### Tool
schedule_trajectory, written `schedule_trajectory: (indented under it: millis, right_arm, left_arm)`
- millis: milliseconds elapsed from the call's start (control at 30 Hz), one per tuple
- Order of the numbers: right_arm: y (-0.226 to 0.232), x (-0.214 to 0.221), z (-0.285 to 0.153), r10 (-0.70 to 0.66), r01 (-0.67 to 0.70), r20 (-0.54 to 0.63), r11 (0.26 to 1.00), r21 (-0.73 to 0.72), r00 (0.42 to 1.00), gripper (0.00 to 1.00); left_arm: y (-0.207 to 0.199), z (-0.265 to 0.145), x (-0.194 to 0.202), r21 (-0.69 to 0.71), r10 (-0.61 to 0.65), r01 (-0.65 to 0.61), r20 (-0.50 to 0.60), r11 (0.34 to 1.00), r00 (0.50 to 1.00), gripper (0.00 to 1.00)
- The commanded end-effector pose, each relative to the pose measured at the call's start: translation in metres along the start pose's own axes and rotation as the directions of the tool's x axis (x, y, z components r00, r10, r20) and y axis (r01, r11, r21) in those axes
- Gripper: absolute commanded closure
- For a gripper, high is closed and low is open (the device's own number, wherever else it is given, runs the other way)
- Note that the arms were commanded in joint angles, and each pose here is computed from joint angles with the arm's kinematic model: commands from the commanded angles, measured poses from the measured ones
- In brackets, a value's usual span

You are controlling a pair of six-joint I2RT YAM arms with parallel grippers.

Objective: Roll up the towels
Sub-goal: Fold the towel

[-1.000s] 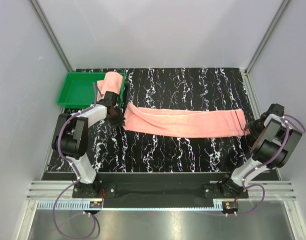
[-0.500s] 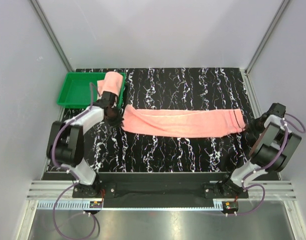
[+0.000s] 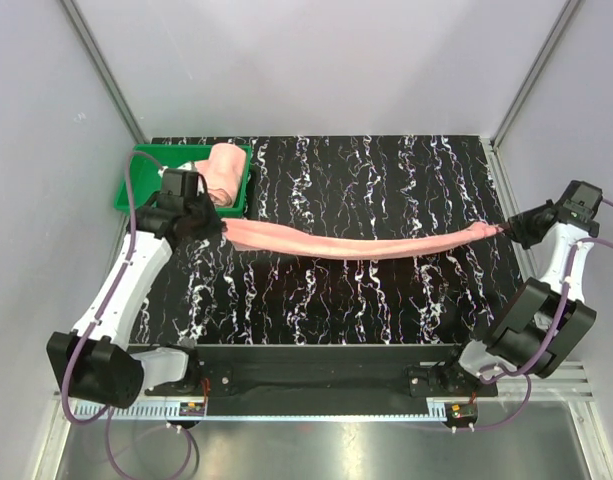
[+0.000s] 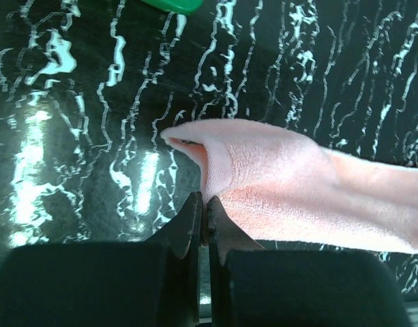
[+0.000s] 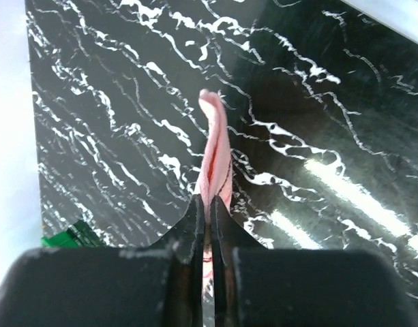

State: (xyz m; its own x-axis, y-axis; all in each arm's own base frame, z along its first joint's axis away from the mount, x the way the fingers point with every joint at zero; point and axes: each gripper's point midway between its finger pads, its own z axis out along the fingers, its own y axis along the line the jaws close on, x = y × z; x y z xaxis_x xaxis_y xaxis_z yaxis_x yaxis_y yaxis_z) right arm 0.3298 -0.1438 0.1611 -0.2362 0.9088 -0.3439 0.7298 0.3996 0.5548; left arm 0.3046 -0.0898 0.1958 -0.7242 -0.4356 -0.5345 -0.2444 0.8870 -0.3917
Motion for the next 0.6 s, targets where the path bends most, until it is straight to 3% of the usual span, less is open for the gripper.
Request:
schedule_trajectory:
  millis: [0, 167, 367, 567]
  right_arm:
    - [0.033, -0.014, -0.016, 0.010, -0.009, 0.018, 0.996, -0.089, 1.000, 1.00]
    - [0.073, -0.023, -0.007, -0.044, 0.041, -0.023, 0.992, -0.121, 0.999, 1.00]
    - [0.088, -0.014, -0.018, -0.077, 0.075, -0.011, 0.984, -0.163, 0.997, 1.00]
    - [0.019, 0.053, 0.005, -0.068, 0.059, -0.101, 0.994, -0.091, 0.993, 1.00]
  left_arm:
    - [0.008, -0.014, -0.032, -0.044, -0.001, 0.005, 0.085, 0.999, 0.996, 1.00]
    - [-0.006, 0.006, -0.053, -0.007, -0.007, 0.007, 0.005, 1.000, 1.000, 1.00]
    - [-0.007, -0.012, -0.072, -0.001, 0.038, -0.039, 0.094, 0.999, 0.995, 1.00]
    - [0.039, 0.006, 0.008, -0.044, -0.018, 0.018, -0.005, 0.999, 1.000, 1.00]
